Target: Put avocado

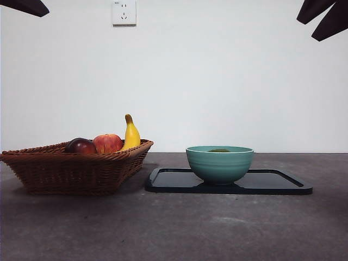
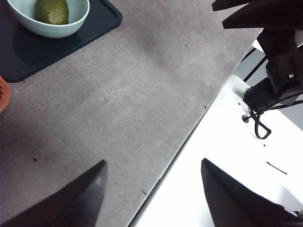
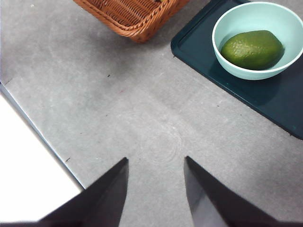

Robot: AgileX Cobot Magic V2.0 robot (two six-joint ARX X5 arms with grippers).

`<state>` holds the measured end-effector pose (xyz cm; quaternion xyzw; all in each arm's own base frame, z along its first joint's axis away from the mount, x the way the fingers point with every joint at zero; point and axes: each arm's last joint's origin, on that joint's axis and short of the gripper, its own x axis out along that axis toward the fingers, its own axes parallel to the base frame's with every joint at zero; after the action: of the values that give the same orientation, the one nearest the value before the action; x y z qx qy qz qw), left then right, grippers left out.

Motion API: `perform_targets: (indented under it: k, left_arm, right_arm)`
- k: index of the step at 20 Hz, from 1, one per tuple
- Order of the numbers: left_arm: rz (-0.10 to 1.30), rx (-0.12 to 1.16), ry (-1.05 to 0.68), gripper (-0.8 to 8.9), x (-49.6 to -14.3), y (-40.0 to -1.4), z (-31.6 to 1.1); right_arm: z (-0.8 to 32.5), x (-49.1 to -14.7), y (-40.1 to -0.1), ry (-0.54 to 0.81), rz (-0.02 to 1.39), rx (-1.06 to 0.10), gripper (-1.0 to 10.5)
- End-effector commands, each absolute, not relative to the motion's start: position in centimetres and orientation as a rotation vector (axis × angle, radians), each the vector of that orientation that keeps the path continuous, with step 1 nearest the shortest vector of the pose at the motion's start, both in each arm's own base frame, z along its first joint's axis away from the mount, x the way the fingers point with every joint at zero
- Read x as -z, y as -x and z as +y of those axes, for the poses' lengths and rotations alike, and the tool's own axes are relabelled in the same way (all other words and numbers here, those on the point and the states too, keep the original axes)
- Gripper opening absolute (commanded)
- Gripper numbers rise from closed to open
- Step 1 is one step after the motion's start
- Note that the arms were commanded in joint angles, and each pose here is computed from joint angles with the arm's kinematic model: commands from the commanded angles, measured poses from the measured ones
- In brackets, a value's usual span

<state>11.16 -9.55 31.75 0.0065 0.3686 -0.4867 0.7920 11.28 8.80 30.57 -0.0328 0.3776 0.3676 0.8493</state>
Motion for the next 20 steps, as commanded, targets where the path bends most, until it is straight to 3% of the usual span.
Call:
perform_targets:
  k: [1,2,5,20]
  left_arm:
    - [0.771,1.067,-0.027,3.05,-32.08,-11.2,-9.71]
    - [0.771,1.067,-0.027,2.78,-32.08,-11.2,-9.71]
    - [0.771,1.067,-0.028,0.07,-32.08,-11.2,-9.71]
    - [0.77,1.068,-0.03,0.15,-32.08,-11.19,-9.7]
  right_arm:
    - [8.98,-30.81,-11.35,0.059,0.791,-0.78,1.9]
    - [8.99,-30.81,-11.36,0.059,0.791,-0.78,1.9]
    - [8.97,-30.79,-11.33,0.06,0.794,-0.78,0.1]
    - [8.98,-30.83,-11.36,0.06,0.789,-0.779,0.1]
